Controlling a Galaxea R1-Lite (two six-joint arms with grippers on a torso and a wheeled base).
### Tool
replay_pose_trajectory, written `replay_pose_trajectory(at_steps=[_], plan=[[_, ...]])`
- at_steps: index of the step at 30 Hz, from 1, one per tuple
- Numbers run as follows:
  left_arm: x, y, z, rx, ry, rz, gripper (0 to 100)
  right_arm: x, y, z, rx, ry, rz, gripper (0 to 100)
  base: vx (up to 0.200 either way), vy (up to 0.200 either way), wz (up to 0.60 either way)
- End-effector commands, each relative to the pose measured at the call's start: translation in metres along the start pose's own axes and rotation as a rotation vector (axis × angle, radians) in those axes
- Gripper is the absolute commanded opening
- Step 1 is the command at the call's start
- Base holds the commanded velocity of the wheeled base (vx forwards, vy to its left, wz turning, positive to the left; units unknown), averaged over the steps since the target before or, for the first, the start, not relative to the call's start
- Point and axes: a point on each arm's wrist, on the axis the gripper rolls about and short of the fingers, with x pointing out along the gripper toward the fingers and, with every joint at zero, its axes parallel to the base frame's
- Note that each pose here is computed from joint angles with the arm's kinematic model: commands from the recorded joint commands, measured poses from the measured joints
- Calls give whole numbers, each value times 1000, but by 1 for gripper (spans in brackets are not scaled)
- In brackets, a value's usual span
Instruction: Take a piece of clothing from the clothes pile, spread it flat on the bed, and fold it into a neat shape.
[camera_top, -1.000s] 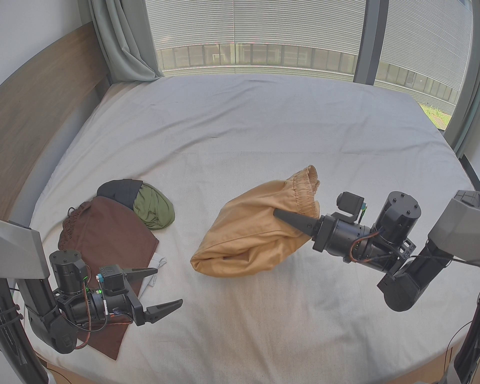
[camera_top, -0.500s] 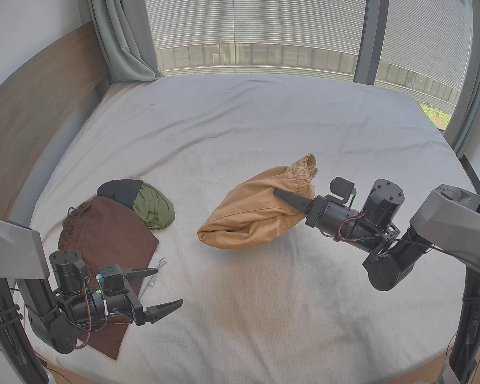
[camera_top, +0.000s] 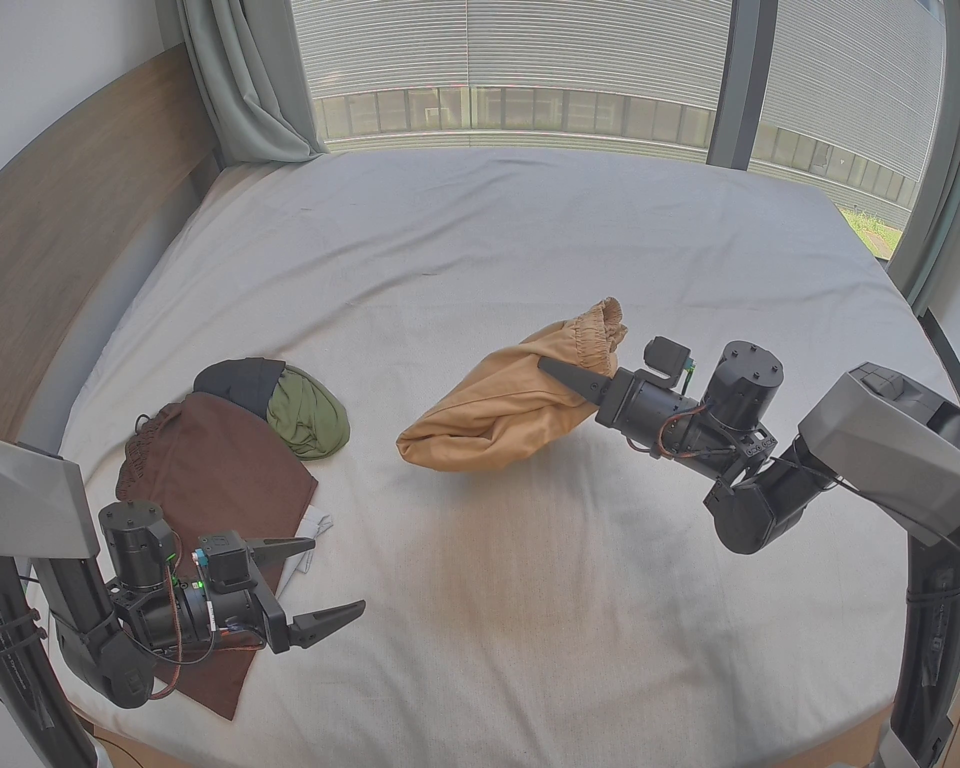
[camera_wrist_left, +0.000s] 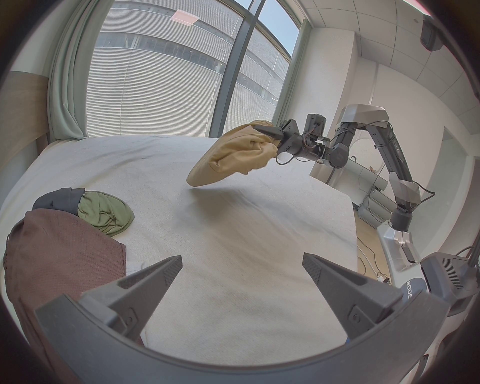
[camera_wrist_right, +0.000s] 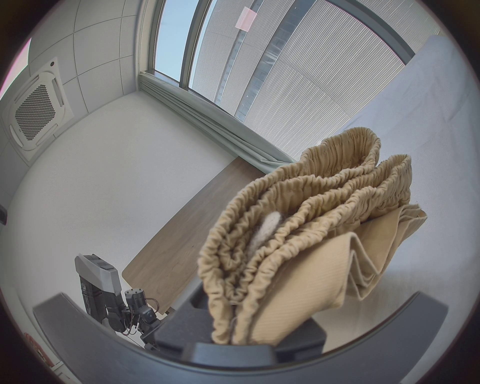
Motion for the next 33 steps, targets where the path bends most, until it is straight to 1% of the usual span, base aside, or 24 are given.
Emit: replay_pose_trajectory(at_steps=[1,9,16,20,23,25,33], plan=[[0,0,-1,-2,3,-1,100,12,-7,5,5,-14,12,0,0,0,0],[1,1,-2,-6,7,-2,100,30,-19,9,17,-17,13,0,0,0,0],[0,1,-2,-7,7,1,100,36,-39,0,32,-10,-14,0,0,0,0],[0,1,-3,-11,10,2,100,35,-44,6,31,-16,-28,0,0,0,0],[1,1,-3,-10,10,-1,100,36,-46,12,28,-22,-31,0,0,0,0],[1,0,-3,-8,10,-5,100,40,-43,21,20,-35,-21,0,0,0,0],[1,0,-3,-8,9,-4,100,51,-34,39,2,-70,9,0,0,0,0]])
